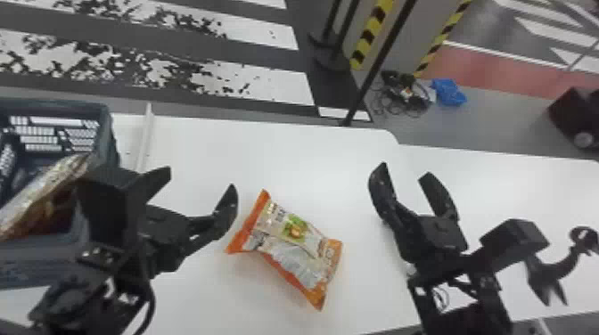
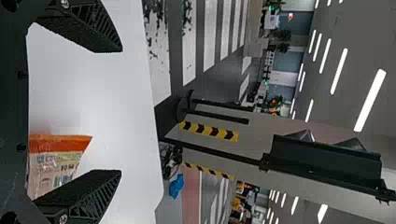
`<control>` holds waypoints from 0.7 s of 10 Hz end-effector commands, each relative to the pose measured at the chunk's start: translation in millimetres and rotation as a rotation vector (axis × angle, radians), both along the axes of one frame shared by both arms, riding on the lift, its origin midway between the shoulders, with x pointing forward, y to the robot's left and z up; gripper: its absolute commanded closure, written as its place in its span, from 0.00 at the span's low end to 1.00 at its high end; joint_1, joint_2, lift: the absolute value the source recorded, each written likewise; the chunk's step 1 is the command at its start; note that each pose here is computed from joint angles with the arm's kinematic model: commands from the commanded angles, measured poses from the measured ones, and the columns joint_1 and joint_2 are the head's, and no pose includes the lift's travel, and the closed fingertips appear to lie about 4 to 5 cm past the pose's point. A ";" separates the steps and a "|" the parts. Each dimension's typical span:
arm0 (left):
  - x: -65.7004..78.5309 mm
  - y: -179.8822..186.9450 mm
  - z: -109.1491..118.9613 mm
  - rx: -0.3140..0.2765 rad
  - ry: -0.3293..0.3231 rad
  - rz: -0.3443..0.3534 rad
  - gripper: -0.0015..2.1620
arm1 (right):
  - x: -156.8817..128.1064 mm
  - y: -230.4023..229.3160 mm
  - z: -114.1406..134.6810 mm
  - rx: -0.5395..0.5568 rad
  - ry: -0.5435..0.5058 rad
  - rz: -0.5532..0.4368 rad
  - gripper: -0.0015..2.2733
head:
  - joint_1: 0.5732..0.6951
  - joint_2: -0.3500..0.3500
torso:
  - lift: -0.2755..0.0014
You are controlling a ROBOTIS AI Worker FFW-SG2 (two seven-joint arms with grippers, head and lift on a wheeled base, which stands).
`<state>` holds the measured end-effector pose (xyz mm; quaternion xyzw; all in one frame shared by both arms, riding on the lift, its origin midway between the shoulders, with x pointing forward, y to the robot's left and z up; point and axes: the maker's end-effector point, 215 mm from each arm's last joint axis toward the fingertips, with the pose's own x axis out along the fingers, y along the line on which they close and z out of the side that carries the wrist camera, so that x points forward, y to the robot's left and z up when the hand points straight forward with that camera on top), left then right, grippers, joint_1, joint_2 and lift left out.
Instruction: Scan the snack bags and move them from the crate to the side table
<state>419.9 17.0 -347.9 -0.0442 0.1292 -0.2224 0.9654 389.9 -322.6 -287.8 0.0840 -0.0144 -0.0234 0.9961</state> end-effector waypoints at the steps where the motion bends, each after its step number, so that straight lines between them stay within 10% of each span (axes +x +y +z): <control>1: -2.6 50.0 21.3 0.014 -0.081 0.078 0.03 | 1.1 6.4 -8.2 -0.006 0.015 0.034 0.05 | 1.00 0.00 | 0.68; 7: -35.0 170.9 48.0 0.053 -0.107 0.239 0.03 | -4.7 45.5 -78.9 0.035 0.170 0.212 0.16 | 1.00 0.23 | 0.68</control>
